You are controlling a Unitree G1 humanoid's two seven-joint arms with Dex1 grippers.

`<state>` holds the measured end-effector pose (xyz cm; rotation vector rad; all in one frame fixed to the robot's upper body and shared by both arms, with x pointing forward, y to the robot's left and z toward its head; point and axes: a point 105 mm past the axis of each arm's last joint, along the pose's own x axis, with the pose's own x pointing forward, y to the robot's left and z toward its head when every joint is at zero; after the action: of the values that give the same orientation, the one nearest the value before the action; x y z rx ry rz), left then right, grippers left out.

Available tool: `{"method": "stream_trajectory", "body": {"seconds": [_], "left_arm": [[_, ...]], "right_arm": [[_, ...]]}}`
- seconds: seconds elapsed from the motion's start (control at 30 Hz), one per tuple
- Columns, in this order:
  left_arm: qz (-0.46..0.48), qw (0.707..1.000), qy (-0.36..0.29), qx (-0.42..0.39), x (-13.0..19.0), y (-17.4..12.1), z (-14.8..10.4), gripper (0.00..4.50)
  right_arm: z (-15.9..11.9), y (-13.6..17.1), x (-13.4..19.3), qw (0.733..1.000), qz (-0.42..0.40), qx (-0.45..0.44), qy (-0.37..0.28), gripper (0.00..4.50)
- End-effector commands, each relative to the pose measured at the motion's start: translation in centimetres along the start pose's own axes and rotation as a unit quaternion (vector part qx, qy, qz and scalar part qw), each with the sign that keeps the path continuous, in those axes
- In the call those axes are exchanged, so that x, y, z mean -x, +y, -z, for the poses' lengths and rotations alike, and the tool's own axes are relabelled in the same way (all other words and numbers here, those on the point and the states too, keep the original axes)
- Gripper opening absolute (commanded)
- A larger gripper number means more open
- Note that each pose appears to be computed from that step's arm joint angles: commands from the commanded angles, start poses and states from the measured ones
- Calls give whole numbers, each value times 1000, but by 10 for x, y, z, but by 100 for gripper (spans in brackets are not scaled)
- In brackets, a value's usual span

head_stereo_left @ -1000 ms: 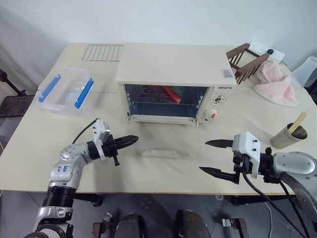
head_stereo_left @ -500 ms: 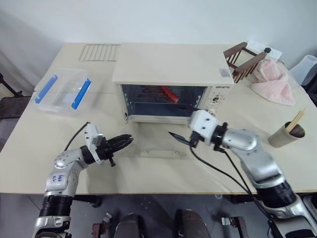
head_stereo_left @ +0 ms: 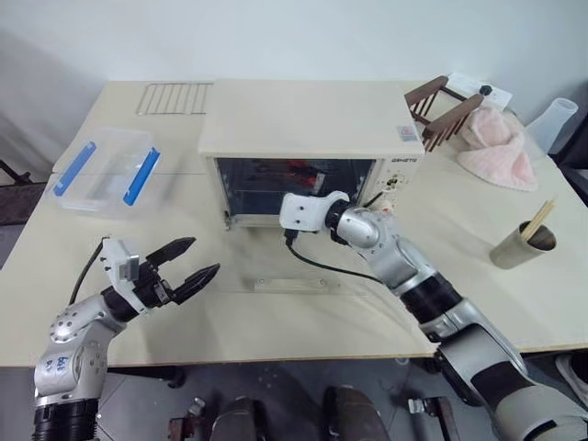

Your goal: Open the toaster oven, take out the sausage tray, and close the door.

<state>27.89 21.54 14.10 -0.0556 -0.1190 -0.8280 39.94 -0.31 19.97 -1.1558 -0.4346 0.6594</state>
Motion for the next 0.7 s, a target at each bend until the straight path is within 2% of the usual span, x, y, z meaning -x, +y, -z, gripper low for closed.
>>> {"method": "stream_trajectory", "body": {"seconds": [0.03, 0.07, 0.17, 0.2, 0.3, 0.63, 0.7], "left_arm": [[8, 1000, -16, -10, -4, -9, -8, 449], [7, 1000, -16, -9, -5, -10, -7, 449], [6, 1000, -16, -7, -6, -11, -6, 449], [7, 1000, -16, -6, -7, -12, -6, 450], [8, 1000, -16, -6, -8, -12, -6, 450], [11, 1000, -23, -5, -14, -11, -7, 450], [13, 1000, -25, -6, -16, -11, -8, 450]], "right_arm": [[-8, -17, -10, 996, 43, 76, 2, 450], [-6, -20, -13, 993, 51, 109, 18, 450], [-6, -17, -16, 992, 47, 115, 18, 450], [-8, -16, -18, 993, 44, 112, 14, 431], [-14, -16, -18, 992, 45, 114, 4, 354], [-23, -17, -14, 992, 44, 120, -16, 12], [-24, -18, -14, 991, 44, 121, -19, 5]]}}
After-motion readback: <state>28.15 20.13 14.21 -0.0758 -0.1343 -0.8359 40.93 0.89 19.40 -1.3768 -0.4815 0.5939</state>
